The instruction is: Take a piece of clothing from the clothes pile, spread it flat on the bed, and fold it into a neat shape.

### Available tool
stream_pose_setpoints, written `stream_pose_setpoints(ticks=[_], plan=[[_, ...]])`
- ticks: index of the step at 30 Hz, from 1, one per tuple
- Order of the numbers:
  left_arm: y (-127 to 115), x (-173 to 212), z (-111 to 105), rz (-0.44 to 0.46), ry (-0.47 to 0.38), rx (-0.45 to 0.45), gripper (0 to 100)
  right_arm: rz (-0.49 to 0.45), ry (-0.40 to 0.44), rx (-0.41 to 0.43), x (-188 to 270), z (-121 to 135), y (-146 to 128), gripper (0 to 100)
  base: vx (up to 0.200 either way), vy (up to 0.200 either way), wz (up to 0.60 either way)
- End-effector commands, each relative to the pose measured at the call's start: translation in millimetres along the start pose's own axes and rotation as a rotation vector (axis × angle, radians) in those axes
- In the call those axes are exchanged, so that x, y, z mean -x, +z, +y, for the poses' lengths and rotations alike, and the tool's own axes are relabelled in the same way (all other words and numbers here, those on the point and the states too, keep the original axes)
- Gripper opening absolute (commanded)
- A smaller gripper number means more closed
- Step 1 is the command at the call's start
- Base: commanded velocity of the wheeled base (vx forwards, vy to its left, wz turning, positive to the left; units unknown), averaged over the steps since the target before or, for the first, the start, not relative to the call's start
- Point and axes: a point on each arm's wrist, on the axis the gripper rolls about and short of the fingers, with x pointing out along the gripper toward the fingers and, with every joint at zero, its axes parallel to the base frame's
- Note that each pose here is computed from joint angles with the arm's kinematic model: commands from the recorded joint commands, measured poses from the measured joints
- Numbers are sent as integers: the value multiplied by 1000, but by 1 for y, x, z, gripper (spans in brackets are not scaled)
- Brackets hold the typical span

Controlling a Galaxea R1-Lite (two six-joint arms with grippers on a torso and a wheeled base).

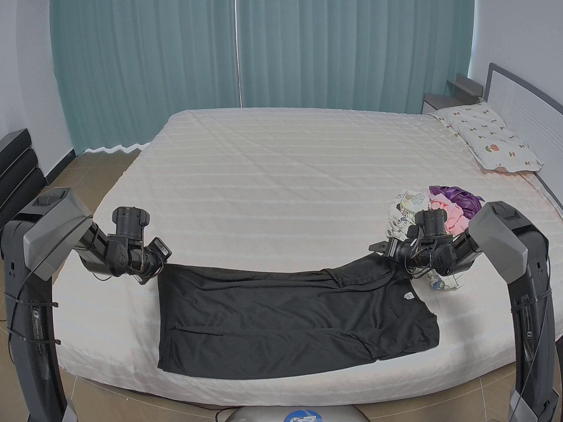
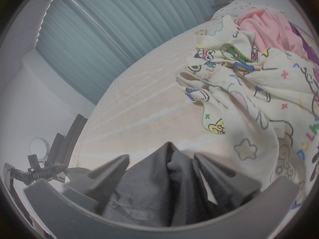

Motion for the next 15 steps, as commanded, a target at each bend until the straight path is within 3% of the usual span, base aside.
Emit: stream_pose_setpoints(ticks=[1, 7, 15], plan=[[0, 1, -1, -1, -2, 0, 0, -1, -7, -14, -4, -6, -1, 0, 0, 0, 0], [2, 3, -2, -7, -6, -4, 0, -27, -2, -36, -1, -7, 6, 0, 0, 0, 0], [12, 10, -7, -63, -8, 0, 0, -135, 42, -55, 19, -10, 20, 0, 0, 0, 0]])
